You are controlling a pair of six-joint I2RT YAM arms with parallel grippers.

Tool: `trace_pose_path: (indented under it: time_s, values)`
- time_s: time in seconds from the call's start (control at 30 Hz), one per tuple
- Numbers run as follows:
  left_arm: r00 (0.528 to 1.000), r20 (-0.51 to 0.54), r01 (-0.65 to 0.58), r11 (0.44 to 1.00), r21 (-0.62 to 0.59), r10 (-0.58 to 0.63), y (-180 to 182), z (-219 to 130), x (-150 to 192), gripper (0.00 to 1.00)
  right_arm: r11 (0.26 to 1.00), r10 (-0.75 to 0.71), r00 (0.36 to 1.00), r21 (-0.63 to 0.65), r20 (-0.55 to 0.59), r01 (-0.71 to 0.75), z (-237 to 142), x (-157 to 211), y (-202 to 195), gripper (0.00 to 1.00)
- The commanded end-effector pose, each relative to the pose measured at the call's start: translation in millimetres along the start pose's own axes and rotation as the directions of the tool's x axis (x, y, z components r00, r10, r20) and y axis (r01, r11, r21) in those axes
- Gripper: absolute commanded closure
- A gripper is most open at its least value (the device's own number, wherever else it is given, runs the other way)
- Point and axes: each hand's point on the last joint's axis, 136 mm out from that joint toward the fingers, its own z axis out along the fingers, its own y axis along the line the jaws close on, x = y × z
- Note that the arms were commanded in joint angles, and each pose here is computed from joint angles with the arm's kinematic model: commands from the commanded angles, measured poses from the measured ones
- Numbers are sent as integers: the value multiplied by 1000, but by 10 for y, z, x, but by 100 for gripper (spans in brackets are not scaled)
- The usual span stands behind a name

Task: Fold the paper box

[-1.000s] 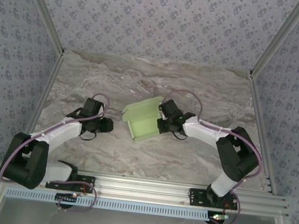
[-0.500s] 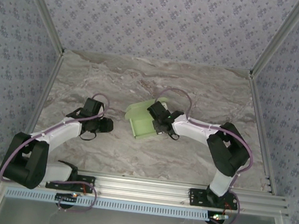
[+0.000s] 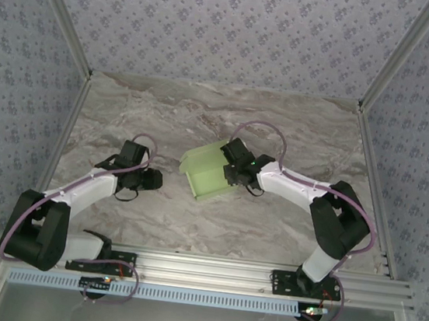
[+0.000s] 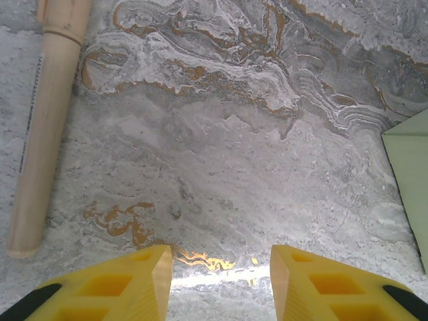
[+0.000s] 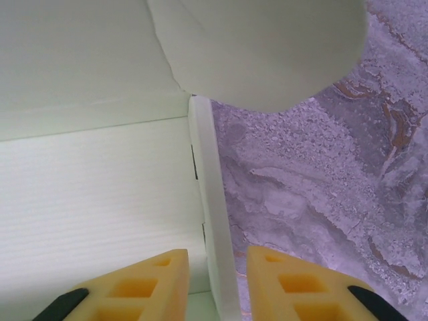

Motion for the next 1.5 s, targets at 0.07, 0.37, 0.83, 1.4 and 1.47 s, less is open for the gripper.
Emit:
trace_pose_path:
  time_s: [0.07,0.37,0.83,1.4,1.47]
  values:
    - [999,30,-17,1000,21,17,-88,-52,-114,57,998,27,1000,-56,-4,-28,-58,44,30,63]
    - [995,99,28,998,63,-34,-171,-154,-238,57,979,43,997,-202,62,-30,-340,86,100,49]
    - [989,11,141,965,222,-147,-651,375,27,67,886,225,974,-415,-10,-209,-168,118,-162,45]
    - [995,-10,96,945,313,-98,-1240,683,-288,70,800,366,928,-486,-70,-352,115,137,-257,50]
    - [996,-8,85,943,323,-87,-1332,722,-345,70,798,387,920,-476,-66,-370,131,135,-322,51]
